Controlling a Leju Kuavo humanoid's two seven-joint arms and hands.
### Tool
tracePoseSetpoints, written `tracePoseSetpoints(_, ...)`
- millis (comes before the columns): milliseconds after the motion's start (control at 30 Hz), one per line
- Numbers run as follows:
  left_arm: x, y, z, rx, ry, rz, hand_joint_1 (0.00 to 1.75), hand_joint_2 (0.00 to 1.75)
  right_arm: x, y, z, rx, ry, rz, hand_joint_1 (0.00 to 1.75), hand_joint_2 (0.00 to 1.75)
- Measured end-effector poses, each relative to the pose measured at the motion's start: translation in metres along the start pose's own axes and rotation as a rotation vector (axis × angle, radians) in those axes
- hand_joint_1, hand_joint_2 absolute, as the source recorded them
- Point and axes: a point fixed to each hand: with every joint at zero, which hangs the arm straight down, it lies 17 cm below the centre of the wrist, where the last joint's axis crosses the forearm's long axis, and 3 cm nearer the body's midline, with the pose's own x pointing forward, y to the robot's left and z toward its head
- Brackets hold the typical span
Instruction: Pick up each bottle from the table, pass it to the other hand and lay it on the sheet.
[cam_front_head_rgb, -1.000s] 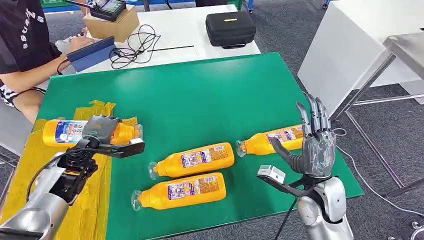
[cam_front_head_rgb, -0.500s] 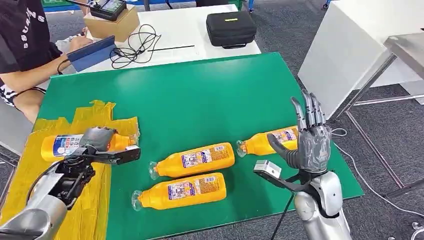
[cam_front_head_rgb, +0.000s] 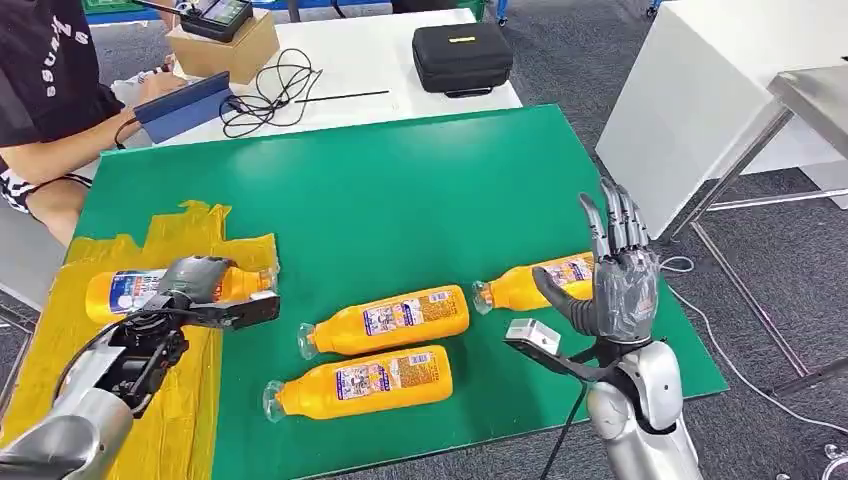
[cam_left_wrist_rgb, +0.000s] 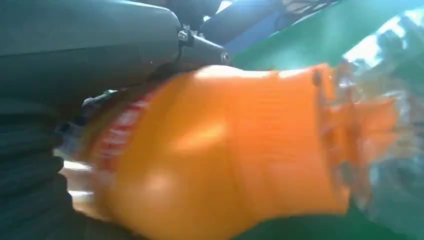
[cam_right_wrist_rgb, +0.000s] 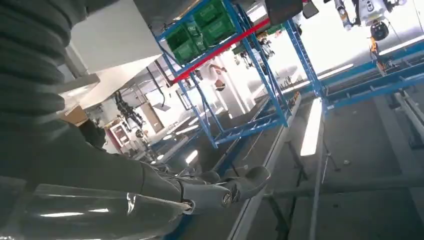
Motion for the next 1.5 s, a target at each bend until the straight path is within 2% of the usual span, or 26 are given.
tracePoseSetpoints(200,0.006,0.002,-0.001,0.016,-0.011,0.004,0.00,1.75,-0.001,0.002,0.001,0.005,0.003,0.001,0.00,1.75)
tracePoseSetpoints(233,0.009,0.004,-0.001,0.027,-0.017,0.005,0.00,0.00,-0.001,0.002,0.001,0.006,0.005,0.002,0.00,1.75)
tracePoseSetpoints(400,0.020,0.009,-0.002,0.068,-0.030,0.024,0.00,0.00,-0.001,0.006,0.002,0.023,0.009,0.001,0.00,1.75)
tracePoseSetpoints(1233,0.052,0.004,0.002,0.063,-0.096,0.091,0.00,0.00,-0.002,0.016,0.003,0.051,0.020,-0.012,0.00,1.75)
tracePoseSetpoints(1500,0.078,0.016,0.007,0.091,-0.194,0.175,0.00,0.00,-0.004,0.018,0.007,0.058,0.033,-0.019,0.00,1.75)
